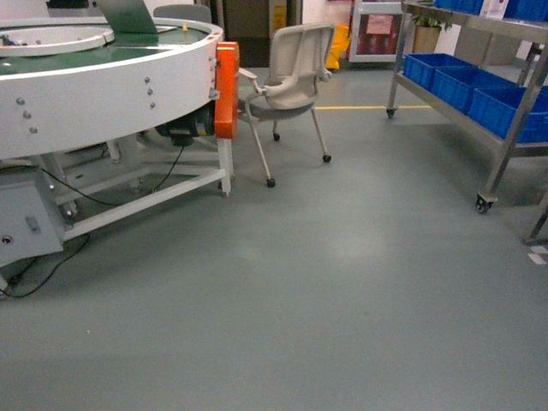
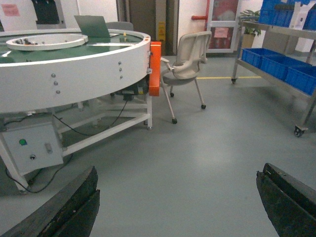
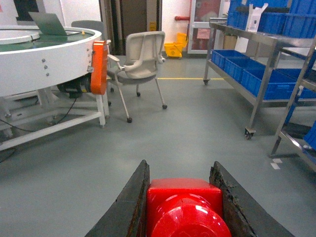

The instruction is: Pick red block from blue box to shelf

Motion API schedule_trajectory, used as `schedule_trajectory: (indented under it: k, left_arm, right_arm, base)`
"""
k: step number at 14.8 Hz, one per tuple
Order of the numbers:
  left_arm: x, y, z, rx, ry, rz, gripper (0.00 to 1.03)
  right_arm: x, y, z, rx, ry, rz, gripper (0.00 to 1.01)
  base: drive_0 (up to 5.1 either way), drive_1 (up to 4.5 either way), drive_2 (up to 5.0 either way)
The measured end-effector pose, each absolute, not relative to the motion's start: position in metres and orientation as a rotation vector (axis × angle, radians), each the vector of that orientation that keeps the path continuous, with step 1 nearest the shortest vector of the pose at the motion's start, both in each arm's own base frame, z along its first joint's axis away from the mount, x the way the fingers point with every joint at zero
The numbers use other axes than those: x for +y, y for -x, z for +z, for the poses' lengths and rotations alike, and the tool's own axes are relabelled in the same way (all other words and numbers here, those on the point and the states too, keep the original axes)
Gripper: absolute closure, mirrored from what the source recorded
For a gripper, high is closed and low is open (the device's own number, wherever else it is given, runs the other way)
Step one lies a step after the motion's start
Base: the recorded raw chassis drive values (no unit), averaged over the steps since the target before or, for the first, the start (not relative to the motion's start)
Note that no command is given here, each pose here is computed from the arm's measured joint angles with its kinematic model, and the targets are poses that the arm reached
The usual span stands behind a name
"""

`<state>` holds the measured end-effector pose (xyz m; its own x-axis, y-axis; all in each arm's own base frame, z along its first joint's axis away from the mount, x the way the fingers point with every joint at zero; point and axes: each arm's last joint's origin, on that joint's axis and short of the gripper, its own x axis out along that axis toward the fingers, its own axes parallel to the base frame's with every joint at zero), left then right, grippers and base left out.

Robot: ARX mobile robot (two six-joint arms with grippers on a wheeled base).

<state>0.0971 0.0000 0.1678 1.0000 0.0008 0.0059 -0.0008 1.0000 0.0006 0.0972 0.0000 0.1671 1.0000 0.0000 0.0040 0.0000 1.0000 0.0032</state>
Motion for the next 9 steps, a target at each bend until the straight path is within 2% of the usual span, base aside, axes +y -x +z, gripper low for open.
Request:
schedule_trajectory:
  k: [9]
  left_arm:
    - [0.0000, -0.0971, 0.1676, -0.004, -0.001, 0.000, 0.05]
  right_arm:
    - [0.0000, -0.0972, 0.1669, -0.002, -0.003, 0.000, 0.73]
  base:
    - [0.0, 4.17, -4.1]
